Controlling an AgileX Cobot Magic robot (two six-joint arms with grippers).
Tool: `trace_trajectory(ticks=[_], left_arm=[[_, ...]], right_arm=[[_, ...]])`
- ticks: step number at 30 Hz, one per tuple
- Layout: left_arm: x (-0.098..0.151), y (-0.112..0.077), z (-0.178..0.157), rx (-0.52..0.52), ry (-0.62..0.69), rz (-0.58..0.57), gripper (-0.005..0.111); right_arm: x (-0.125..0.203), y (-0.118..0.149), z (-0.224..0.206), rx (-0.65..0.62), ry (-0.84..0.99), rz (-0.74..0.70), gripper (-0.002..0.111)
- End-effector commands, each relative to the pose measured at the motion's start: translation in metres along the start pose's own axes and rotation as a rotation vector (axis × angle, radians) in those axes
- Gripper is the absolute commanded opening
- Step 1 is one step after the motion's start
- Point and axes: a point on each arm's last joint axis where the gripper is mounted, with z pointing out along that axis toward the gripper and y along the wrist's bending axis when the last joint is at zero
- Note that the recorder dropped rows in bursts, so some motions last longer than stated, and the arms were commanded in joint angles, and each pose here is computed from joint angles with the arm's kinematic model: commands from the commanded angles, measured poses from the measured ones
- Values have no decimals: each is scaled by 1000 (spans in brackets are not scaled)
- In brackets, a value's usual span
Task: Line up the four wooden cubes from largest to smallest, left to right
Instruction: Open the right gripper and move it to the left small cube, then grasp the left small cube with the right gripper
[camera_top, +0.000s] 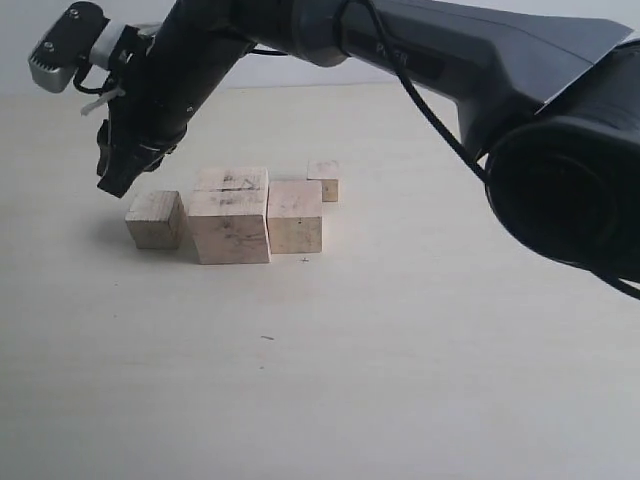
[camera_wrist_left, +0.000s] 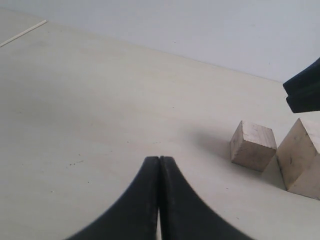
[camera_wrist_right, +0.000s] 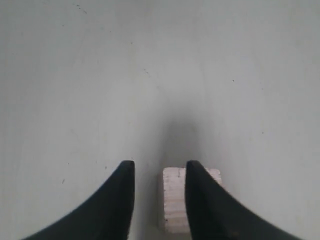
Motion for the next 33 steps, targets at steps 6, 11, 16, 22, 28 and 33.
trace_trajectory(ticks=[6, 11, 16, 22, 28, 33], left_arm=[[0, 0, 0, 7, -8, 3, 0], [0, 0, 0, 7, -8, 3, 0], [0, 0, 0, 7, -8, 3, 0], [0, -1, 0, 11, -7, 5, 0], [0, -1, 0, 17, -6, 7, 0], [0, -1, 0, 17, -6, 7, 0]], right_arm=[[0, -4, 17, 39, -67, -76, 75], [5, -8, 25, 54, -65, -62, 76], [11, -10, 34, 66, -57, -23, 76], [23, -15, 46, 90, -18, 6, 76], [30, -25, 43, 107, -18, 23, 76], [33, -29, 41, 110, -20, 38, 76]])
